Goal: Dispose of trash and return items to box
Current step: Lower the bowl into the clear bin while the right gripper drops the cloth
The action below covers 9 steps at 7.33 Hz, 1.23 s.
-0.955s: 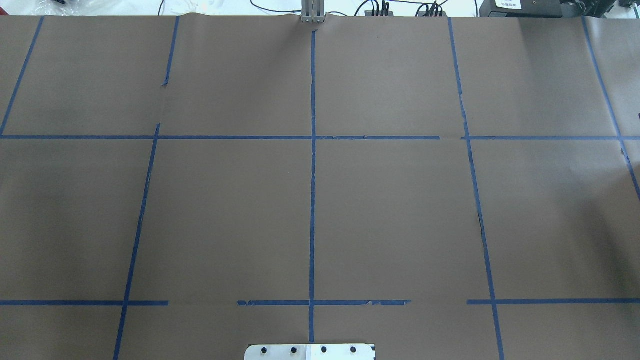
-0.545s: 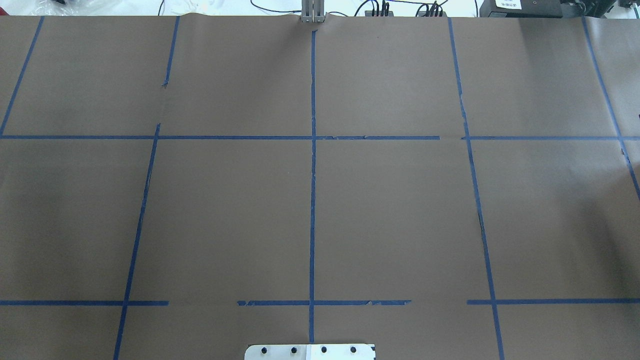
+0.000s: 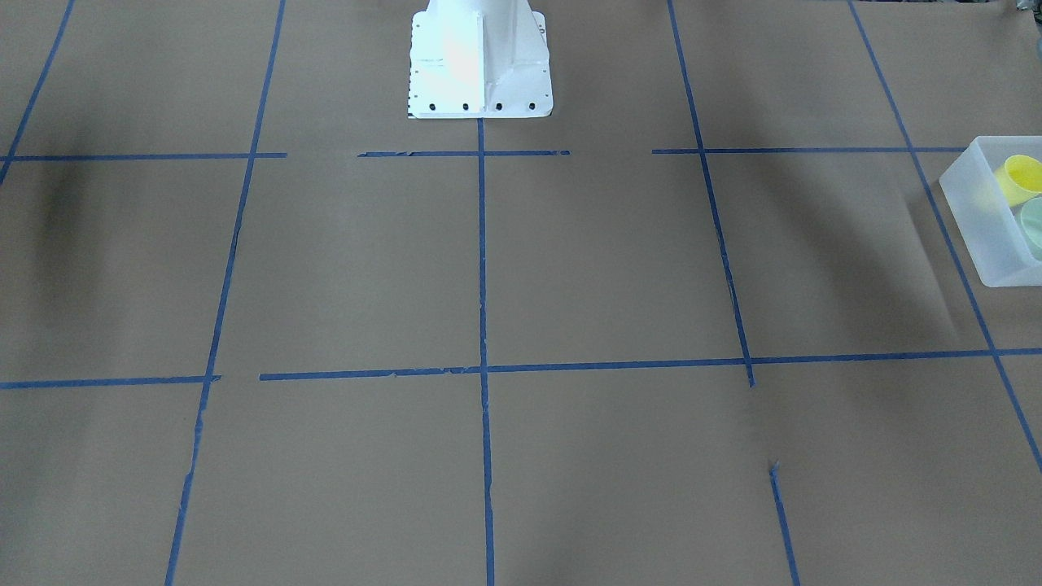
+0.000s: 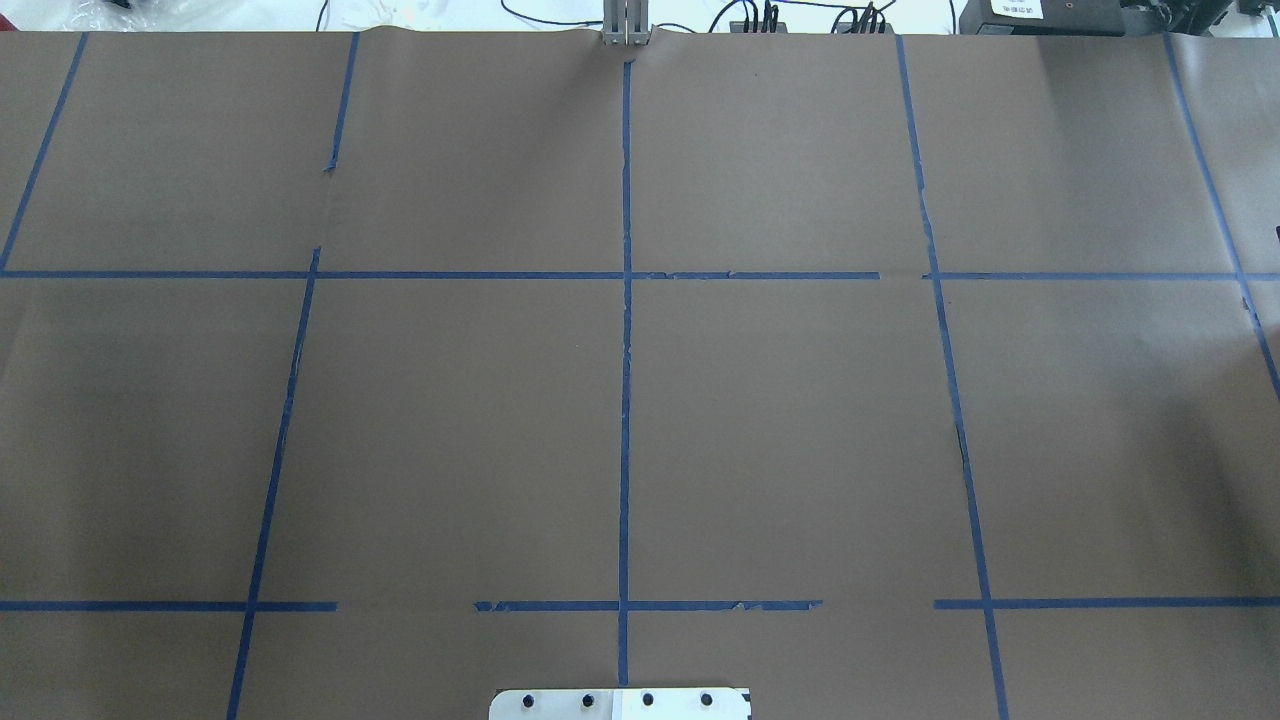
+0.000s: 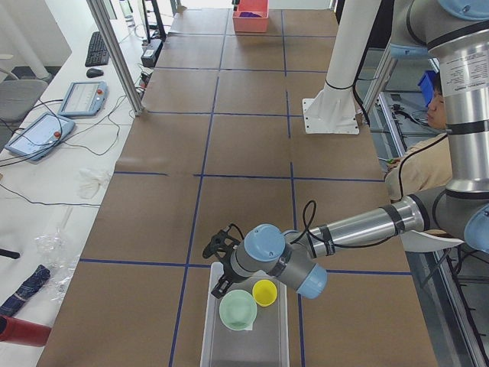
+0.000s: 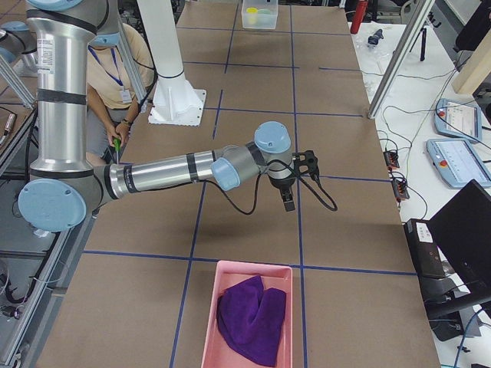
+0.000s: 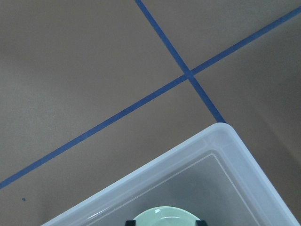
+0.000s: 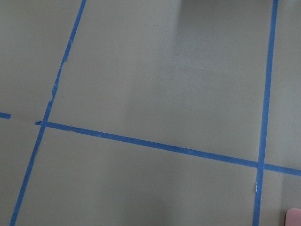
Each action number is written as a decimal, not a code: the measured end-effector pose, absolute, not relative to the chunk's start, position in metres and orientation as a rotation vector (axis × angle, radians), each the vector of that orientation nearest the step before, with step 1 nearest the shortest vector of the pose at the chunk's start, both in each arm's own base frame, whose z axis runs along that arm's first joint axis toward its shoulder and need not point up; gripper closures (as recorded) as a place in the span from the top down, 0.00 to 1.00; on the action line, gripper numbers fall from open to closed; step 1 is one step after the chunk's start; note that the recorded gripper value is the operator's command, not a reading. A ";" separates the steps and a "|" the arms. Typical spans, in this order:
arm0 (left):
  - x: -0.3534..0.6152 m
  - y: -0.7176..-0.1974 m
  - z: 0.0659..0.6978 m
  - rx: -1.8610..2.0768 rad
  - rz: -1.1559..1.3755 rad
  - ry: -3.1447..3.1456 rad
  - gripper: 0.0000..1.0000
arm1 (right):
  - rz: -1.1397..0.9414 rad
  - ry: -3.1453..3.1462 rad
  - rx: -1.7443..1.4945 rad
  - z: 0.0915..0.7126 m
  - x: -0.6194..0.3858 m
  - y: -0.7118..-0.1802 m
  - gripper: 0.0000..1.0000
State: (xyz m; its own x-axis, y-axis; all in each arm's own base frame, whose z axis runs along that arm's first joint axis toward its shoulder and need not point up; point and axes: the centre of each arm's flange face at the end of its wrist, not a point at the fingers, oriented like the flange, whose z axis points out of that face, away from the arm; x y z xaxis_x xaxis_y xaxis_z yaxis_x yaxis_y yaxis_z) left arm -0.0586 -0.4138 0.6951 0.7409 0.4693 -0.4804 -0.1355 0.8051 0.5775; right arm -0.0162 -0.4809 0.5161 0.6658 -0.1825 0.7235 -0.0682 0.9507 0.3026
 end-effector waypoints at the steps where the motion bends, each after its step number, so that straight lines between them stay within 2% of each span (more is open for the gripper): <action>1: -0.058 -0.436 0.663 0.492 0.337 0.664 1.00 | -0.065 -0.838 0.321 0.515 -0.016 -0.482 1.00; 3: -0.061 -0.459 0.625 0.391 0.331 0.672 1.00 | -0.073 -0.817 0.319 0.521 -0.013 -0.480 1.00; 6: -0.066 -0.441 0.641 0.163 0.251 0.709 1.00 | -0.087 -0.777 0.176 0.555 -0.001 -0.464 1.00; 9: -0.072 -0.434 0.633 0.121 0.213 0.745 1.00 | -0.024 -0.754 0.064 0.571 0.023 -0.448 1.00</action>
State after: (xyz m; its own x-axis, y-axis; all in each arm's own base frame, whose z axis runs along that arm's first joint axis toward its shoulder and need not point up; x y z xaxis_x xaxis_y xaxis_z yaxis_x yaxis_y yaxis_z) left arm -0.0724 -0.4340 0.6331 0.7151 0.2349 -0.6584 -0.1491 0.9714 0.1846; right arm 0.0229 -0.4477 0.5710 0.7291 -0.0445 0.6830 -0.0012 0.9978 0.0663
